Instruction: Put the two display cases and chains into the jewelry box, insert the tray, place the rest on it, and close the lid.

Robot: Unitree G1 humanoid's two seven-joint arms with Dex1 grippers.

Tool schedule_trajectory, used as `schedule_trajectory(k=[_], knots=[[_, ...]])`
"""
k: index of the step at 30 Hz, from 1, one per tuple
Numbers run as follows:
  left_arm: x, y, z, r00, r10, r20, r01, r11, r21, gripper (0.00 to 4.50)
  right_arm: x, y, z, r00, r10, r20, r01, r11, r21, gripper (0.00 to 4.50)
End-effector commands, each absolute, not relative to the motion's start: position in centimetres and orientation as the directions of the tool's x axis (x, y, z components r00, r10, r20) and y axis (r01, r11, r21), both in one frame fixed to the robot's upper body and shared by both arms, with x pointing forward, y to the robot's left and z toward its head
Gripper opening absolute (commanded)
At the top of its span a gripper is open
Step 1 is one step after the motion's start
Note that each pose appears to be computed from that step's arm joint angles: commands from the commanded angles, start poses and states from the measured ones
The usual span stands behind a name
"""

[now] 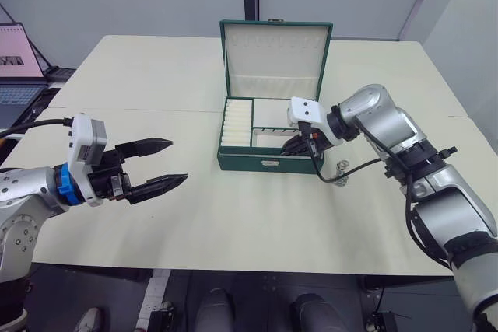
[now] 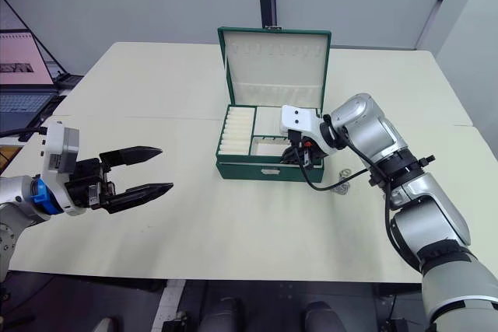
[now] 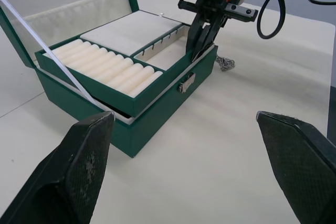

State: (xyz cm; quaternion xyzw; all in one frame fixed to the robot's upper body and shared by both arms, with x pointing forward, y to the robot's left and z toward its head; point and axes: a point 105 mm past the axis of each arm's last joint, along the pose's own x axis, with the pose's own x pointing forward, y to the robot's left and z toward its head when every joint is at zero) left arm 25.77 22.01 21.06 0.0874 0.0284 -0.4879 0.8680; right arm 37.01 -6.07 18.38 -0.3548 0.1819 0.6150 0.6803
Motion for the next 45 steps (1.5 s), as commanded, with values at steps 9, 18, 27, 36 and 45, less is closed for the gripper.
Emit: schedule_trajectory(k=[9,18,27,36,45], knots=[[25.4,21.9,22.0,0.519,-0.847,-0.113,0.851,0.500,0.161,4.50,37.5,-6.2,19.8,0.227,0.708,-0.669,-0.956,0.030,-0.292,0.00],[25.7,21.6,21.9,0.506,-0.855,-0.113,0.859,0.487,0.160,4.50,37.7,-6.4,20.0,0.253,0.703,-0.664,-0.953,0.063,-0.297,0.00],[25.9,21.5,22.0,0.507,-0.855,-0.113,0.858,0.487,0.165,4.50,37.8,-6.2,20.0,0.258,0.708,-0.658,-0.951,0.068,-0.301,0.00],[25.9,21.4,21.9,0.505,-0.856,-0.113,0.859,0.485,0.165,4.50,38.0,-5.7,21.9,0.292,0.735,-0.612,-0.929,0.066,-0.364,2.01],[26.2,21.5,22.1,0.511,-0.854,-0.099,0.854,0.491,0.171,4.50,40.3,-5.2,24.1,0.420,0.795,-0.437,-0.886,0.255,-0.388,2.25]])
